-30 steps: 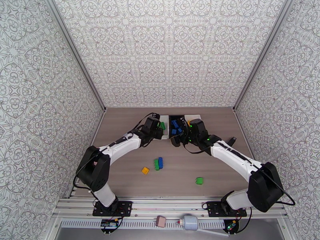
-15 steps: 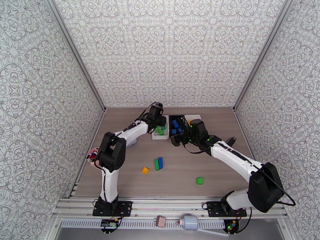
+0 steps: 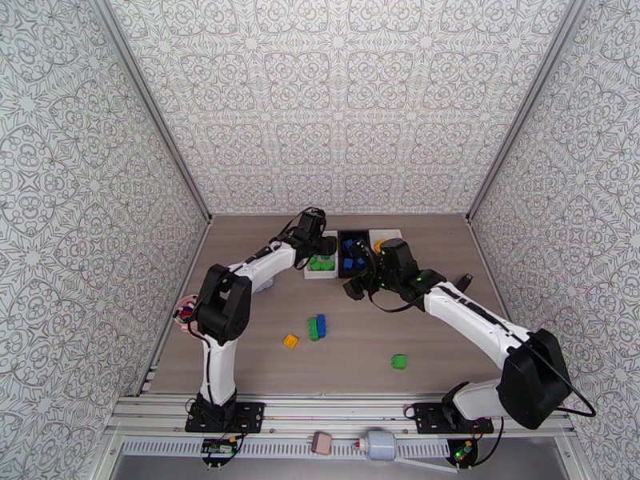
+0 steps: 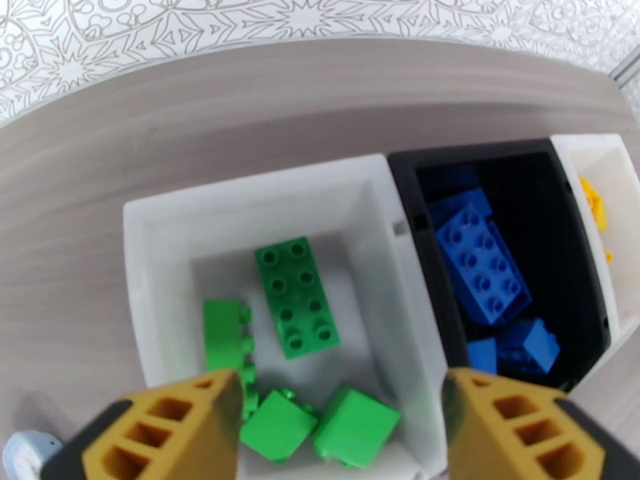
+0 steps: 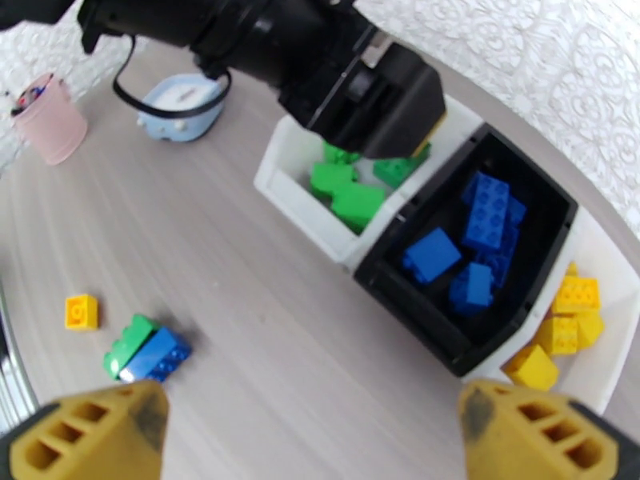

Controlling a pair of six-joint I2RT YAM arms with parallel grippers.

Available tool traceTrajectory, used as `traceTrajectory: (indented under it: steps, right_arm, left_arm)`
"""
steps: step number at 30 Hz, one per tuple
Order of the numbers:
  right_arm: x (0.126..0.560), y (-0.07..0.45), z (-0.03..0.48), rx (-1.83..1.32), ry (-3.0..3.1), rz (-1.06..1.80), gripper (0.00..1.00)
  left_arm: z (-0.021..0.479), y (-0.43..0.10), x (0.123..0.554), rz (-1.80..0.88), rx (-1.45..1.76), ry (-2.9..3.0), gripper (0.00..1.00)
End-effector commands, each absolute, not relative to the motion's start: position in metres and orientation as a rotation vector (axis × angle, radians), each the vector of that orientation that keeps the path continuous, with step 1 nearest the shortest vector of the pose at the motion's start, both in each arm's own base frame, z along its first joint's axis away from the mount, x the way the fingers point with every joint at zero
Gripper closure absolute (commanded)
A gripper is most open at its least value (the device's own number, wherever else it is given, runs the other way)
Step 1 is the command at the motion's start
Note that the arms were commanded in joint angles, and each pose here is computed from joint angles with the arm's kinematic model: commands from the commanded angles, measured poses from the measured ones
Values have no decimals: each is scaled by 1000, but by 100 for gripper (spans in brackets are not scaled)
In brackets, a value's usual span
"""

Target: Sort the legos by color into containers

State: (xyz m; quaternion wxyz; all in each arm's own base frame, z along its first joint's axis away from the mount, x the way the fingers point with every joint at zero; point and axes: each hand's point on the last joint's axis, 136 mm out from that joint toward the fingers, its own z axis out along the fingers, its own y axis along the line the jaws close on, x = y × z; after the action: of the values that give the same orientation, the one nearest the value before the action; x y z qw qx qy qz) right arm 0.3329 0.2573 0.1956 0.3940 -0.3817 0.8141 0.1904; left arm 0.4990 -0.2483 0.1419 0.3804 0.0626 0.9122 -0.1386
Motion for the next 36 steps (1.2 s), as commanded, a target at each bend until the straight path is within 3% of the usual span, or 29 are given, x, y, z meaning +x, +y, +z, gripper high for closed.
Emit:
traceTrajectory:
  steps: [1, 10, 17, 25, 36]
  right_arm:
    - [314, 274, 197, -1239, 1975, 489, 0]
    - [271, 304, 176, -1734, 1822, 426, 0]
    - [246, 327, 147, -2010, 1774, 347, 0]
    - [231, 350, 100, -2190, 1782, 296, 0]
    - [250, 363, 54, -2241, 1860, 211, 0]
  left_arm:
    - [183, -238, 485, -394, 106, 2258, 23]
    - [203, -189, 441, -369, -22, 2230, 14]
    - [190, -131, 412, -303, -162, 2244, 5]
    - [176, -89, 392, -251, -245, 2256, 1]
    - [171, -94, 391, -275, -214, 2266, 0]
